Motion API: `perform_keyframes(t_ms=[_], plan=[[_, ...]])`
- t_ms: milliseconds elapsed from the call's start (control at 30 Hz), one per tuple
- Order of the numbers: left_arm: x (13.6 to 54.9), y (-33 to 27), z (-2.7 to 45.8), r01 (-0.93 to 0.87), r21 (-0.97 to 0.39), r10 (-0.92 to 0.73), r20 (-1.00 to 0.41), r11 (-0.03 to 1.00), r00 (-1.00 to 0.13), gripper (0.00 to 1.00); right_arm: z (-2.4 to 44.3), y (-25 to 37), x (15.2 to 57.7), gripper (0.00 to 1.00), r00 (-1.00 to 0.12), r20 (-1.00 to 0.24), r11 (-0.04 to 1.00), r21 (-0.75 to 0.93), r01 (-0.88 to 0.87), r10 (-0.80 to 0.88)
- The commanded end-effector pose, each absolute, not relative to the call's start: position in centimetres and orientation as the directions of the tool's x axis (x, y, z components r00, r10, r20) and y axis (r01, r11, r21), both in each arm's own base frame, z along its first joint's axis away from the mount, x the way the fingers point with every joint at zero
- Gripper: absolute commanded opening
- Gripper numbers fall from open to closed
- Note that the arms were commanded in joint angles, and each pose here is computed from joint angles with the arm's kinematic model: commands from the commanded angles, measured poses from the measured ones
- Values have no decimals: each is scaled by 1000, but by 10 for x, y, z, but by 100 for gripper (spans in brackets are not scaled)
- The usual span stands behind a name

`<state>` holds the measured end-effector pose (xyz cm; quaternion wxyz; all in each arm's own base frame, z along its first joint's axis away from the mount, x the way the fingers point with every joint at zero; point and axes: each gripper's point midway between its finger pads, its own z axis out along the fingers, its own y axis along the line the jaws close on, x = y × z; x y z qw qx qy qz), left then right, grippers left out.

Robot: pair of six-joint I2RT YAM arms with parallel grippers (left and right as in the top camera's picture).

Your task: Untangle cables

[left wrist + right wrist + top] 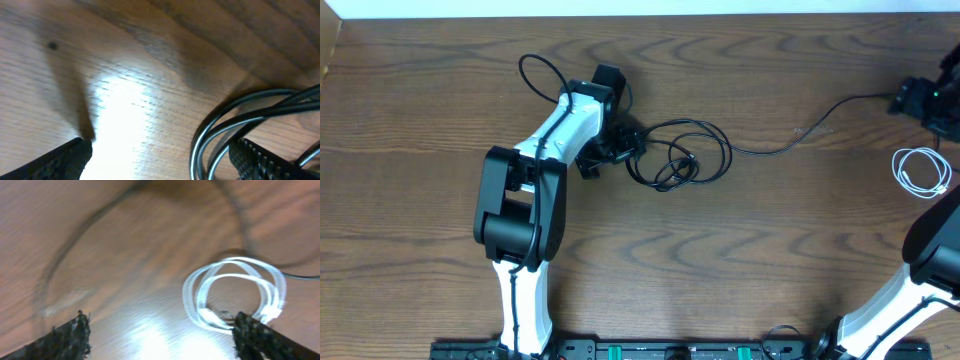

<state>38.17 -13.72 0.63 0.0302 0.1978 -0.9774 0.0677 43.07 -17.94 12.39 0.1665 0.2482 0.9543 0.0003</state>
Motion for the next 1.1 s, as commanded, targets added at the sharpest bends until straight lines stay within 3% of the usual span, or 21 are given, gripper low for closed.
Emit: perform_keyframes(t_ms=[0,133,300,367,433,467,600,1067], plan=[[401,-132,32,-360,-149,-362,13,921,-932,93,142,-124,447,91,-862,-321,907,295,302,392],[405,-135,55,-352,-197,-363,-21,915,-932,93,146,-81,451,93,-892,-297,887,415,202,342],[398,-146,74,-342,-265,-353,5,902,-936,90,147,-43,453,96,-918,-282,887,441,132,277],[392,-156,76,-340,-308,-342,50,889,-938,86,145,-27,453,92,-929,-276,891,442,104,245],[384,-168,78,-339,-349,-324,103,874,-940,82,143,-11,453,82,-938,-272,894,442,76,214],[380,-173,79,-337,-362,-314,123,869,-941,82,141,-2,452,75,-944,-265,894,443,62,196],[367,-182,77,-315,-348,-280,150,883,-948,81,133,29,446,63,-959,-220,887,458,62,181],[321,-227,73,-202,-307,-142,207,930,-968,81,99,128,433,44,-979,-181,872,489,-6,94]])
